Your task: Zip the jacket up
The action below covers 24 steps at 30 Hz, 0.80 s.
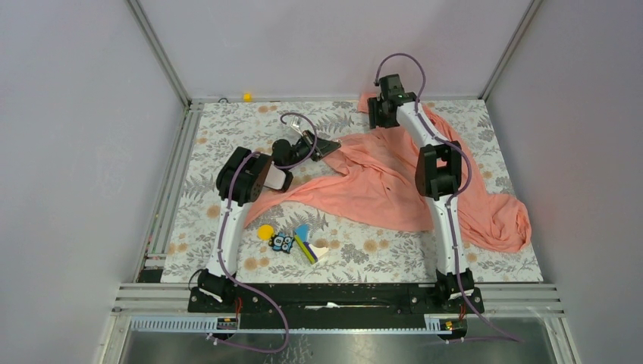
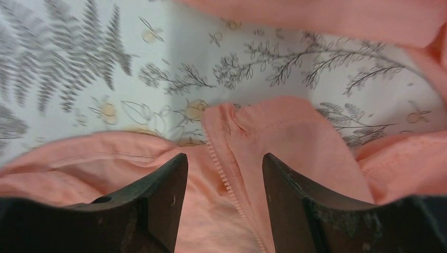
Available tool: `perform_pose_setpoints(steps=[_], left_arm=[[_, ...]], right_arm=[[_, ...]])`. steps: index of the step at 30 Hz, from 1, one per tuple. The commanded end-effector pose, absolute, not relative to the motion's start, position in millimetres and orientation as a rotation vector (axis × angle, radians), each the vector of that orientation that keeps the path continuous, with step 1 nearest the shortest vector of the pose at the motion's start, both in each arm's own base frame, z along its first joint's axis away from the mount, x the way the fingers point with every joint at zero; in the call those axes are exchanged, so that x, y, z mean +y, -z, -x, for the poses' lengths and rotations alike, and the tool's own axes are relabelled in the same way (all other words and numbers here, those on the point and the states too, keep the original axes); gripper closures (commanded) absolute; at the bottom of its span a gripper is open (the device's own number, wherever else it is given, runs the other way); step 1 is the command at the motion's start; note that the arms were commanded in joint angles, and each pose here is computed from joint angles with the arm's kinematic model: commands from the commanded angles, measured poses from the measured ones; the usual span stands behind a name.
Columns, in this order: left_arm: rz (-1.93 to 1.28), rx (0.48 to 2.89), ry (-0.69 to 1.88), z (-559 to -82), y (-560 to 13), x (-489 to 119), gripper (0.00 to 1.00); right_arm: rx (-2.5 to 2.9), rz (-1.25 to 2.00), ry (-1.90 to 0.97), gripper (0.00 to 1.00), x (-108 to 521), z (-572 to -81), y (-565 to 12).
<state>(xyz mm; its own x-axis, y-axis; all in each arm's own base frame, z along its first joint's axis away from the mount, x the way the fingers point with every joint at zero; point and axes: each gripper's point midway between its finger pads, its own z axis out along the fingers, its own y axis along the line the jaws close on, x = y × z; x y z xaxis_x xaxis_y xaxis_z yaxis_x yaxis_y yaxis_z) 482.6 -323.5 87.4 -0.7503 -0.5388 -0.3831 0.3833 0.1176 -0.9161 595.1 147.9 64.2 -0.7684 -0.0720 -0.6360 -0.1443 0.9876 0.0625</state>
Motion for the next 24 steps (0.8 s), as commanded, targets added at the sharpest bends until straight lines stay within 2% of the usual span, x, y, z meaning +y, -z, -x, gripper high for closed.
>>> perform_pose_setpoints(steps=[1, 10, 19, 24], left_arm=[[0.036, 1.607, 1.73, -480, -132, -330, 1.0], [0.029, 1.607, 1.742, -477, -132, -334, 1.0], [0.027, 1.617, 1.745, -477, -130, -338, 1.0], [0.026, 1.617, 1.746, -477, -129, -339, 1.0]], right_arm=[[2.483, 0.198, -0.041, 0.38, 135, -593, -61], [2.512, 0.232, 0.004, 0.38, 130, -598, -27], [2.466, 0.159, -0.132, 0.34, 141, -610, -29], [2.49, 0.126, -0.168, 0.37, 139, -608, -19]])
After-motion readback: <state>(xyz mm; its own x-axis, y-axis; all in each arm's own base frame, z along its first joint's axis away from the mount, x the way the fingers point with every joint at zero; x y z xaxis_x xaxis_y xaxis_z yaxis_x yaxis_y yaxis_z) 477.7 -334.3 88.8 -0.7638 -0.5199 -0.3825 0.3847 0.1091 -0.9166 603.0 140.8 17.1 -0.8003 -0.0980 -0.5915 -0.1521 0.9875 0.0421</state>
